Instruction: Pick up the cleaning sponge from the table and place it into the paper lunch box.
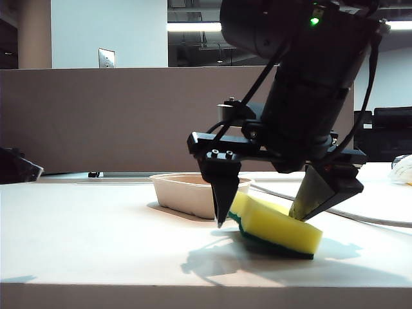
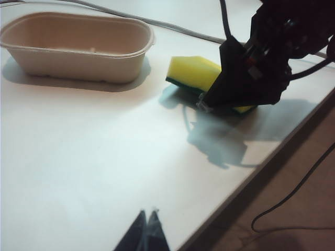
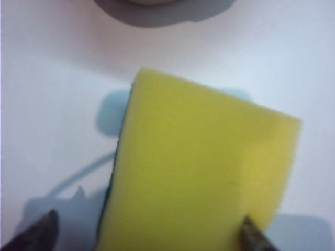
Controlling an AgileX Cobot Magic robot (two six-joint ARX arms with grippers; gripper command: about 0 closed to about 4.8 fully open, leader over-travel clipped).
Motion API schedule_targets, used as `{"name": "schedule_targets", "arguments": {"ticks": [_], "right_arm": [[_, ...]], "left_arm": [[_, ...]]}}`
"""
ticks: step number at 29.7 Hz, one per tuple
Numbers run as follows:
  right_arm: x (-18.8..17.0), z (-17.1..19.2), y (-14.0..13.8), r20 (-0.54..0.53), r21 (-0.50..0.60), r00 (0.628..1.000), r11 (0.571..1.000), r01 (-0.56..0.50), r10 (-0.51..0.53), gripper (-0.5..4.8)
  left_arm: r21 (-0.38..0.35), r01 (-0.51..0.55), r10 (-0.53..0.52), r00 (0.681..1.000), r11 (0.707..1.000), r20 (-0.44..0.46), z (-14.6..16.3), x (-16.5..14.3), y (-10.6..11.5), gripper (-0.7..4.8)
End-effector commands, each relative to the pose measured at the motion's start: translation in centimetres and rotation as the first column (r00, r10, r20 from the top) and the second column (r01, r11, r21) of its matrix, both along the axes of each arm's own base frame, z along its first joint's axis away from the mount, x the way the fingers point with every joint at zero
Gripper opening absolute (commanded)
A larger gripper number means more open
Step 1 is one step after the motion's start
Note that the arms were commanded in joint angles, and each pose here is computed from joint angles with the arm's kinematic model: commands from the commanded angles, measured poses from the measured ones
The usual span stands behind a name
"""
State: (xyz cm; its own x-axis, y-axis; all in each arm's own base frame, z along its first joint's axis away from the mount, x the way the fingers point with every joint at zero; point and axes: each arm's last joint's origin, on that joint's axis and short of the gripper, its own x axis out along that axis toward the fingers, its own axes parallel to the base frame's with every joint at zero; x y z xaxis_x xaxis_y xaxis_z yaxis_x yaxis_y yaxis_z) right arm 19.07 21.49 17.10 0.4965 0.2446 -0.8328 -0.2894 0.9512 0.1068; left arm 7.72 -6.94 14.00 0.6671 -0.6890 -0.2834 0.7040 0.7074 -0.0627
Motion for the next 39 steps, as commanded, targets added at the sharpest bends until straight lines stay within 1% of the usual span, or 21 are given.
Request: {"name": "schedule_targets", "arguments": {"ticks": [1, 2, 3, 7, 8, 9, 12, 13, 16, 18, 20, 22, 24, 28, 31, 32, 34, 38, 39], "right_arm": [[0.0, 0.1, 0.1, 0.005, 0.000, 1.000, 1.000, -0.003, 0.003, -0.21], [0.1, 0.3, 0.2, 0.012, 0.000, 1.000, 1.000, -0.010, 0.010, 0.08], [0.1, 0.7, 0.2, 0.016, 0.005, 1.000, 1.000, -0.014, 0.014, -0.08], [0.4, 3.6, 0.5, 0.038, 0.017, 0.999, 1.000, -0.020, 0.019, -0.09], [0.5, 4.5, 0.6, 0.050, 0.028, 0.998, 0.999, -0.034, 0.032, -0.09], [0.6, 5.5, 0.9, 0.062, 0.044, 0.996, 0.997, -0.070, 0.068, -0.09], [1.3, 8.2, 1.7, 0.139, 0.049, 0.981, 0.989, -0.141, 0.133, -0.09], [1.7, 9.0, 1.9, 0.185, 0.039, 0.972, 0.988, -0.152, 0.142, -0.09], [3.3, 10.2, 2.9, 0.283, 0.012, 0.943, 0.982, -0.188, 0.177, -0.09], [5.3, 9.8, 3.2, 0.279, 0.002, 0.940, 0.979, -0.203, 0.194, -0.09], [7.5, 9.0, 3.6, 0.245, -0.010, 0.946, 0.976, -0.216, 0.212, -0.09], [9.4, 8.2, 4.0, 0.214, -0.010, 0.954, 0.977, -0.211, 0.209, -0.09], [10.6, 7.8, 4.6, 0.208, -0.024, 0.955, 0.977, -0.211, 0.212, -0.09], [12.7, 7.2, 5.8, 0.207, -0.023, 0.945, 0.967, -0.255, 0.254, -0.09], [13.7, 7.1, 6.5, 0.208, -0.040, 0.940, 0.963, -0.267, 0.270, -0.08], [13.8, 7.1, 6.6, 0.208, -0.044, 0.941, 0.963, -0.264, 0.268, 0.04], [13.9, 7.2, 6.7, 0.208, -0.046, 0.941, 0.964, -0.262, 0.266, 0.46], [13.8, 7.0, 6.5, 0.189, -0.065, 0.947, 0.965, -0.253, 0.261, 0.57], [13.9, 7.0, 6.4, 0.181, -0.069, 0.948, 0.965, -0.251, 0.260, 0.79]], "left_arm": [[-0.006, 0.000, 0.000, 1.000, 1.000, 0.008, 0.1, 0.0, 0.0, -0.05], [-0.006, 0.000, 0.000, 1.000, 1.000, 0.008, 0.1, 0.0, 0.0, -0.05], [-0.006, 0.001, -0.001, 1.000, 1.000, 0.008, 0.1, 0.0, 0.0, -0.05], [-0.016, -0.002, 0.002, 1.000, 1.000, 0.021, 0.2, 0.0, 0.1, -0.05], [-0.024, -0.007, 0.007, 1.000, 1.000, 0.029, 0.3, 0.0, 0.1, -0.05], [-0.032, -0.013, 0.014, 0.999, 0.999, 0.037, 0.4, 0.0, 0.2, -0.05], [-0.044, -0.071, 0.074, 0.996, 0.996, 0.051, 0.6, 0.3, 0.7, -0.05], [-0.045, -0.104, 0.106, 0.993, 0.994, 0.054, 0.6, 0.5, 1.0, -0.05], [-0.050, -0.187, 0.190, 0.980, 0.981, 0.061, 0.7, 0.9, 1.7, -0.05], [-0.062, -0.227, 0.231, 0.970, 0.972, 0.074, 0.8, 1.1, 2.1, -0.05], [-0.070, -0.254, 0.260, 0.962, 0.965, 0.084, 0.9, 1.2, 2.4, -0.05], [-0.072, -0.274, 0.280, 0.956, 0.959, 0.085, 0.9, 1.3, 2.6, -0.05], [-0.072, -0.288, 0.294, 0.952, 0.955, 0.085, 0.9, 1.3, 2.7, -0.05], [-0.072, -0.342, 0.347, 0.934, 0.937, 0.085, 0.9, 1.6, 3.3, -0.05], [-0.072, -0.376, 0.381, 0.921, 0.924, 0.086, 0.9, 1.7, 3.6, -0.05], [-0.072, -0.382, 0.387, 0.918, 0.921, 0.088, 1.0, 1.7, 3.6, -0.05], [-0.073, -0.378, 0.383, 0.920, 0.923, 0.088, 1.0, 1.7, 3.6, -0.05], [-0.073, -0.374, 0.380, 0.921, 0.924, 0.088, 1.0, 1.7, 3.6, -0.05], [-0.073, -0.374, 0.380, 0.921, 0.924, 0.088, 1.0, 1.7, 3.6, -0.05]]}}
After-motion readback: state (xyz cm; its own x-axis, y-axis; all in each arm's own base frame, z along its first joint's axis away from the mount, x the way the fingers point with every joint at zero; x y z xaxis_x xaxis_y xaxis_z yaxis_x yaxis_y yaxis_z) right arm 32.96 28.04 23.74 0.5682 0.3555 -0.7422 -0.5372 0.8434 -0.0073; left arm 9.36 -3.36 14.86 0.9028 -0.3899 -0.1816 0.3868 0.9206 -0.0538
